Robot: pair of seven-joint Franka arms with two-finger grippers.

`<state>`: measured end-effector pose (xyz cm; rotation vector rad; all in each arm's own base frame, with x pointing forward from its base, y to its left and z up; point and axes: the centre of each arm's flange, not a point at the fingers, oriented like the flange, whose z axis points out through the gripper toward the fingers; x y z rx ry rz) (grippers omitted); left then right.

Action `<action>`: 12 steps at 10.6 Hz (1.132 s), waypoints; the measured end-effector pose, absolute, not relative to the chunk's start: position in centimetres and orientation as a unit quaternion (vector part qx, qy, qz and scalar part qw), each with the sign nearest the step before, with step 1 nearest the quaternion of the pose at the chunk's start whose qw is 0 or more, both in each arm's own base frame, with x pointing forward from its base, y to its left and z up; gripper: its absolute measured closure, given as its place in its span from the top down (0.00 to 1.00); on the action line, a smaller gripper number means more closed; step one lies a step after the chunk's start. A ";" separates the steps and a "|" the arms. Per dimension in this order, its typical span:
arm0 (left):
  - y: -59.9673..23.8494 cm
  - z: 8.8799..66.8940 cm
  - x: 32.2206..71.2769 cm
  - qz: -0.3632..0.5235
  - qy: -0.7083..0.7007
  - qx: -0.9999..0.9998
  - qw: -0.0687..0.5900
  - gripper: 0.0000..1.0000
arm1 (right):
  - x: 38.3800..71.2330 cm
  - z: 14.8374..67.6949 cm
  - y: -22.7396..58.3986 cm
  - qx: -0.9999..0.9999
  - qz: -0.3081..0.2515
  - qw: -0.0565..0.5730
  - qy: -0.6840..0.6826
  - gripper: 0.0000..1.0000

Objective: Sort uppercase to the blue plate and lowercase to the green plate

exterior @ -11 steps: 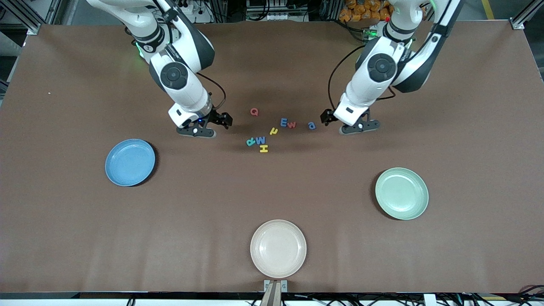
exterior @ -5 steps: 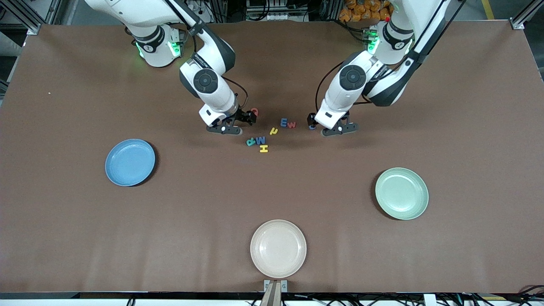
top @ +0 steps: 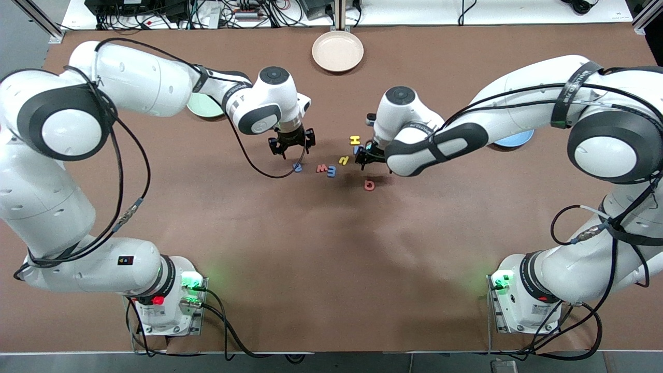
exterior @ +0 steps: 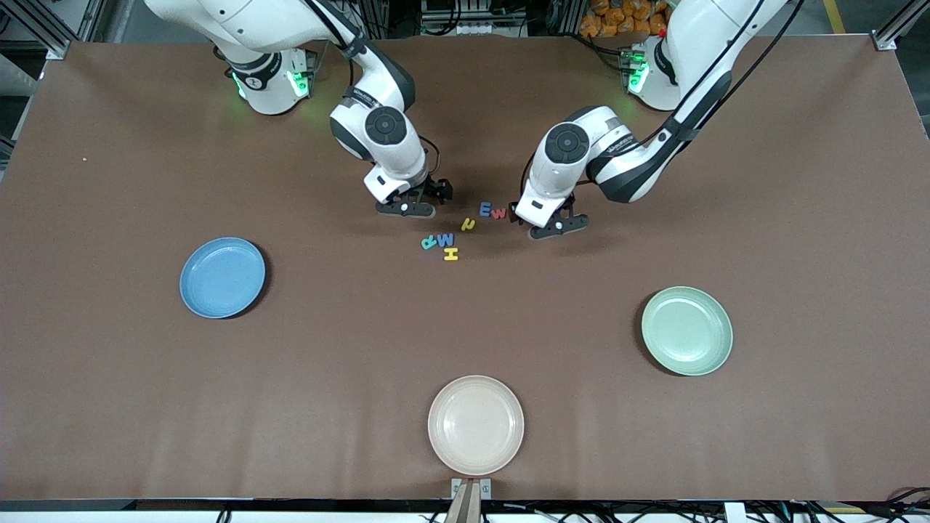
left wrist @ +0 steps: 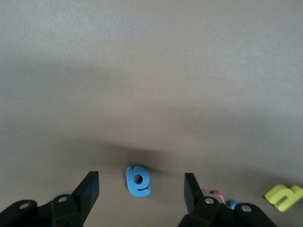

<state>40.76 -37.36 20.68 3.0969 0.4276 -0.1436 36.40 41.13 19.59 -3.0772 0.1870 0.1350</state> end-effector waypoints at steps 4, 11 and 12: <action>-38.2 19.1 39.6 -0.062 0.159 0.985 0.000 0.72 | 34.5 17.8 42.7 -0.997 0.043 0.043 0.056 0.94; -37.7 17.1 39.4 -0.066 0.157 0.985 -0.017 0.68 | 32.8 17.0 43.7 -0.997 0.047 0.041 0.036 0.78; -37.9 17.0 39.4 -0.064 0.156 0.985 -0.018 0.67 | 32.8 17.0 43.7 -0.997 0.047 0.041 0.036 0.78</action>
